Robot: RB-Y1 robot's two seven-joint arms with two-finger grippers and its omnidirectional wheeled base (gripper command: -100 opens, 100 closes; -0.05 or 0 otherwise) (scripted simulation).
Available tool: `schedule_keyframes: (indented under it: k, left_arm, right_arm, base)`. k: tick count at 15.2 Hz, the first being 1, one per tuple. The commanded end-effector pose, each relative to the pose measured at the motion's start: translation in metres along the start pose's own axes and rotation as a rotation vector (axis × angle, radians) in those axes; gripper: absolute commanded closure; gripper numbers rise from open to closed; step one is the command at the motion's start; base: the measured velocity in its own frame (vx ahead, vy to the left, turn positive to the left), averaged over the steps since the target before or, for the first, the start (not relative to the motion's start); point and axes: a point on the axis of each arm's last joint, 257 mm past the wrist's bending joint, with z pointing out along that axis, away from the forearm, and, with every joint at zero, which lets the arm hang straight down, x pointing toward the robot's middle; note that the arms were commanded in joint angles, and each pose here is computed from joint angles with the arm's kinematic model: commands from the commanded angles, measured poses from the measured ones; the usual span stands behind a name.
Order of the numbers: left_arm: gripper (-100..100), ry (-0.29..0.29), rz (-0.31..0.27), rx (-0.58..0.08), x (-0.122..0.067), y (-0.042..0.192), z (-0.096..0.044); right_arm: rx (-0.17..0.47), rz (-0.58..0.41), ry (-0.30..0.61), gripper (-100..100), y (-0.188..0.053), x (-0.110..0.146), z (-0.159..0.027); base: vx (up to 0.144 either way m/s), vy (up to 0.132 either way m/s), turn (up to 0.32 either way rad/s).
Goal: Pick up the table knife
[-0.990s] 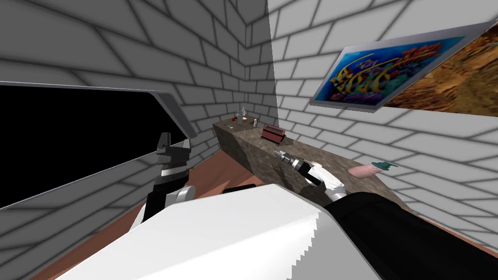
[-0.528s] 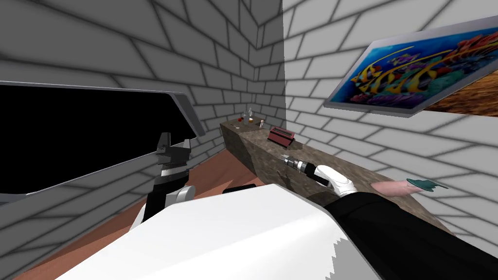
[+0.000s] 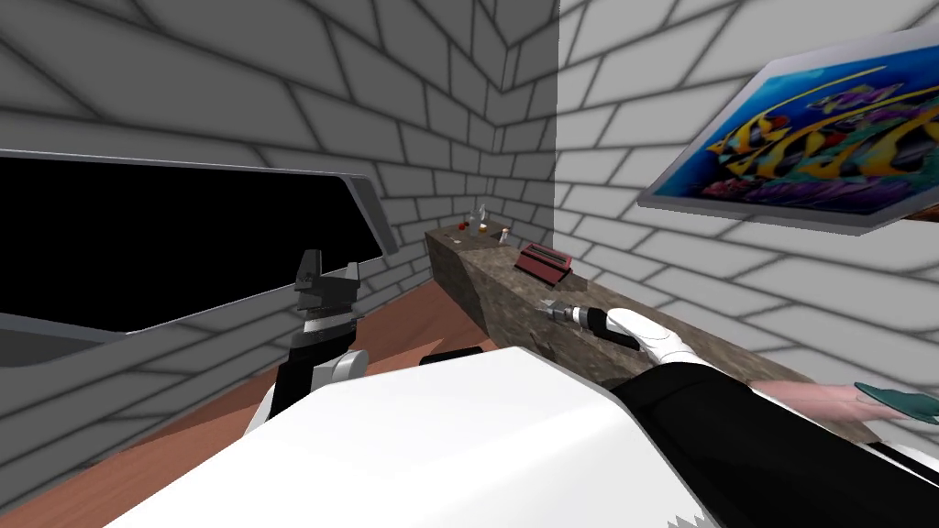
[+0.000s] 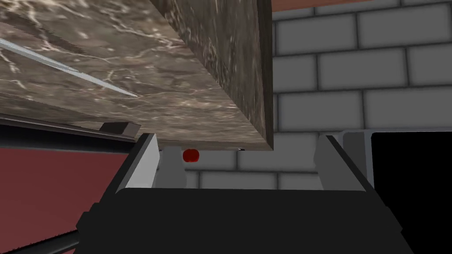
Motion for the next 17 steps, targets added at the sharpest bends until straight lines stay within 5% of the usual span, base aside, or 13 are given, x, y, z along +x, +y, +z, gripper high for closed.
schedule_keyframes:
  k: [1,10,17]
  left_arm:
    - [0,0.000,0.000,0.000,0.000,0.000,0.000]
    - [0,0.000,0.000,0.000,0.000,0.000,0.000]
    - [0,0.000,0.000,0.000,0.000,0.000,0.000]
  right_arm:
    - [0.003,-0.016,0.062,-100,-0.007,0.015,-0.006]
    - [0.011,-0.063,0.392,-100,-0.041,0.098,-0.058]
    - [0.011,-0.071,0.704,-100,-0.063,0.166,-0.130]
  base:
    - [0.025,-0.005,0.150]
    - [0.013,-0.010,0.179]
    - [-0.001,-0.032,0.194]
